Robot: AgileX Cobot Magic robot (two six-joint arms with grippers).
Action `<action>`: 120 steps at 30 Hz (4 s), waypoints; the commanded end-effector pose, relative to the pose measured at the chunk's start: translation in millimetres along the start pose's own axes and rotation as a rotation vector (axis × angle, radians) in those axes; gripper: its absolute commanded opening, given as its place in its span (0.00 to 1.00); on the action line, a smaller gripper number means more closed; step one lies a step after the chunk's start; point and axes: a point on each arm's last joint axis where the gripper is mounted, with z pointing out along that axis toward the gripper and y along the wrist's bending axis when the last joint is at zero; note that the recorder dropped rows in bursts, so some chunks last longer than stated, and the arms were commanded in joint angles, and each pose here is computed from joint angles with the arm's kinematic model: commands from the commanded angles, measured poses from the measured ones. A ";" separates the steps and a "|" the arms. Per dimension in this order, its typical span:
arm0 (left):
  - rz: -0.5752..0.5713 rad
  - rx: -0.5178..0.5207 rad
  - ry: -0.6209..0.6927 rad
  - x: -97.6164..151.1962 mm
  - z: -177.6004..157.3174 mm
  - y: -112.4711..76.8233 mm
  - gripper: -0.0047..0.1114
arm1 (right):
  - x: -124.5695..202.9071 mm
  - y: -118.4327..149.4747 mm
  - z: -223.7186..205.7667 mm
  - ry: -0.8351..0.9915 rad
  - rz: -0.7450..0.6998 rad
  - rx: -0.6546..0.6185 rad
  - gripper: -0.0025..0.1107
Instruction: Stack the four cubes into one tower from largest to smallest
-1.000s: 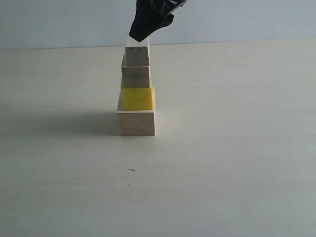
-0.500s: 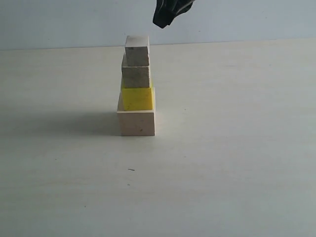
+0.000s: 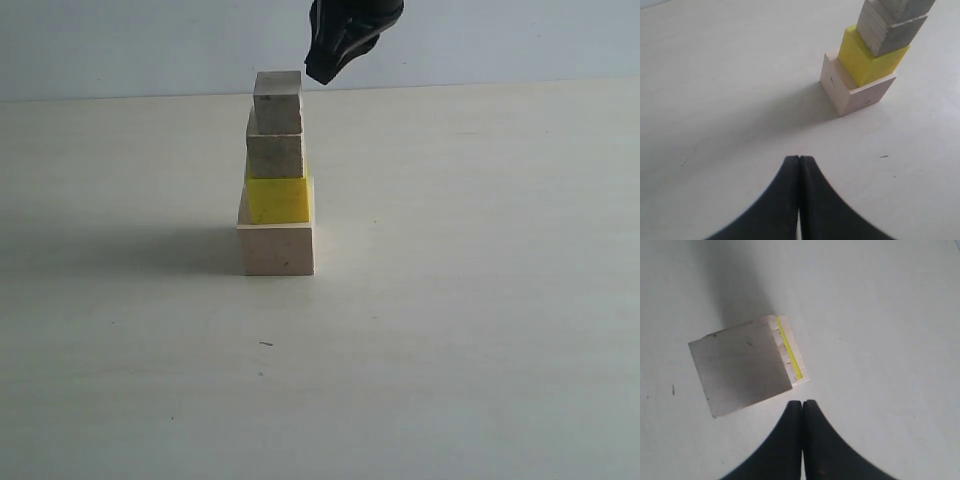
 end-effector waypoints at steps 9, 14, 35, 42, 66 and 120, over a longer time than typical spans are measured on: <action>-0.001 0.000 -0.007 -0.1 -1.7 -0.3 0.04 | 1.4 -0.9 2.2 0.004 0.016 -0.013 0.02; -0.001 0.000 -0.007 -0.1 -1.7 -0.3 0.04 | -0.9 1.5 2.1 -0.020 0.029 -0.040 0.02; 0.001 -0.003 -0.010 -0.3 -1.7 0.0 0.04 | 11.7 4.7 17.2 0.046 0.090 -0.065 0.02; 0.001 -0.005 -0.013 -0.7 -1.7 0.2 0.04 | 8.5 8.5 3.3 0.009 0.090 -0.062 0.02; 0.001 -0.005 -0.013 -0.7 -1.7 0.2 0.04 | 7.7 9.3 2.6 0.001 0.085 -0.070 0.02; 0.000 0.000 -0.005 0.0 -1.7 -0.3 0.04 | 5.4 8.0 5.4 -0.025 0.064 -0.065 0.02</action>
